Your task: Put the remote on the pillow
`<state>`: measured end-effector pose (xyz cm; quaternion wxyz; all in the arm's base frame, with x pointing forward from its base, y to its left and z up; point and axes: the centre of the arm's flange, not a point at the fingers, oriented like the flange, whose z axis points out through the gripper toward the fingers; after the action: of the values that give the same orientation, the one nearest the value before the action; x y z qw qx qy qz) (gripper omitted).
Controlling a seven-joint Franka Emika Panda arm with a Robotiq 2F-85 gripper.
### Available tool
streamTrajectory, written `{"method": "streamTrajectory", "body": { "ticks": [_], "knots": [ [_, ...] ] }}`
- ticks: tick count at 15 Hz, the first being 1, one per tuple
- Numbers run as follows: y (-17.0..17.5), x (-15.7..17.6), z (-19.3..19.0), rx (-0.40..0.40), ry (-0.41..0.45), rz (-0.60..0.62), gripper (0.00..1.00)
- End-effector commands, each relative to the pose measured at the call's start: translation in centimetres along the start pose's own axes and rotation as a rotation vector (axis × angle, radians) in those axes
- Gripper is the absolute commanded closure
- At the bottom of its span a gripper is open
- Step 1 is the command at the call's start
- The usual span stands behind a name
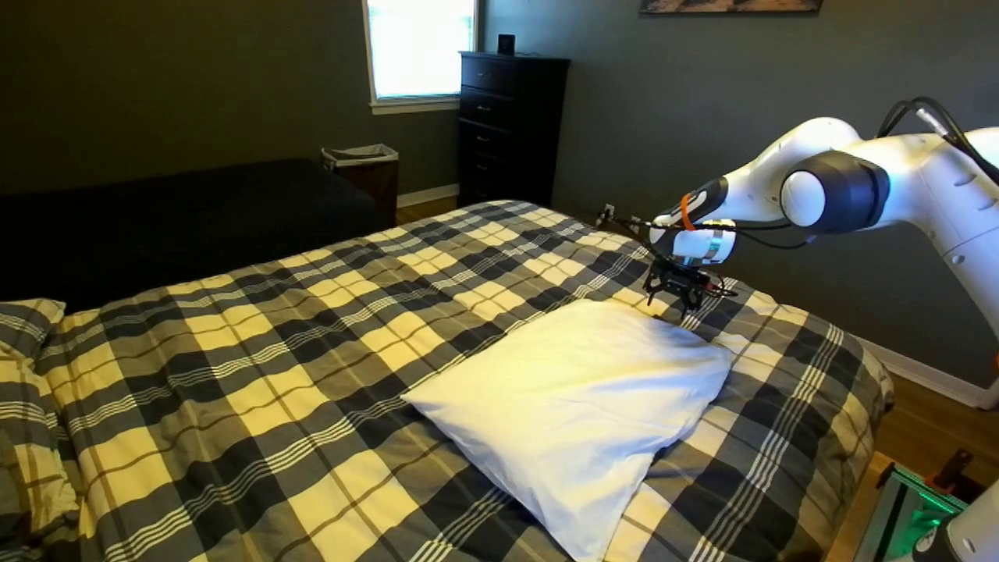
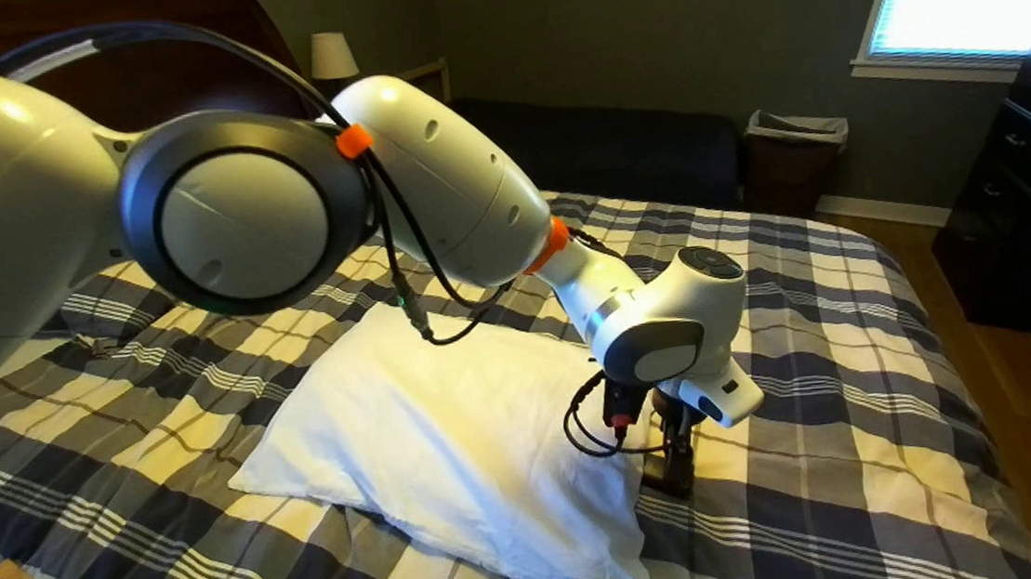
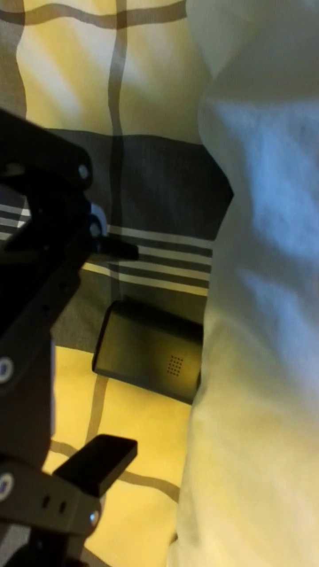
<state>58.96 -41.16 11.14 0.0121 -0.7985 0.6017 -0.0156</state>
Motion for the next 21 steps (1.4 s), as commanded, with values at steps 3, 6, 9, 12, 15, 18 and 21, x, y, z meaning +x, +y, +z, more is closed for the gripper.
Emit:
{"method": "streamTrajectory", "body": {
  "ticks": [3,6,9,12,15,18,21],
  "knots": [
    [-1.1,2.7,3.3,0.032,-0.012,0.031,0.00],
    [-1.1,3.4,3.9,0.021,-0.029,0.040,0.00],
    [-0.9,4.0,5.0,0.002,-0.055,0.046,0.00],
    [-0.7,4.5,5.9,-0.005,-0.079,0.047,0.00],
    [-0.6,4.8,6.3,0.005,-0.082,0.051,0.00],
    [-0.8,5.2,6.3,0.018,-0.083,0.053,0.28],
    [-1.2,5.4,6.4,0.027,-0.102,0.051,0.12]
  ]
}}
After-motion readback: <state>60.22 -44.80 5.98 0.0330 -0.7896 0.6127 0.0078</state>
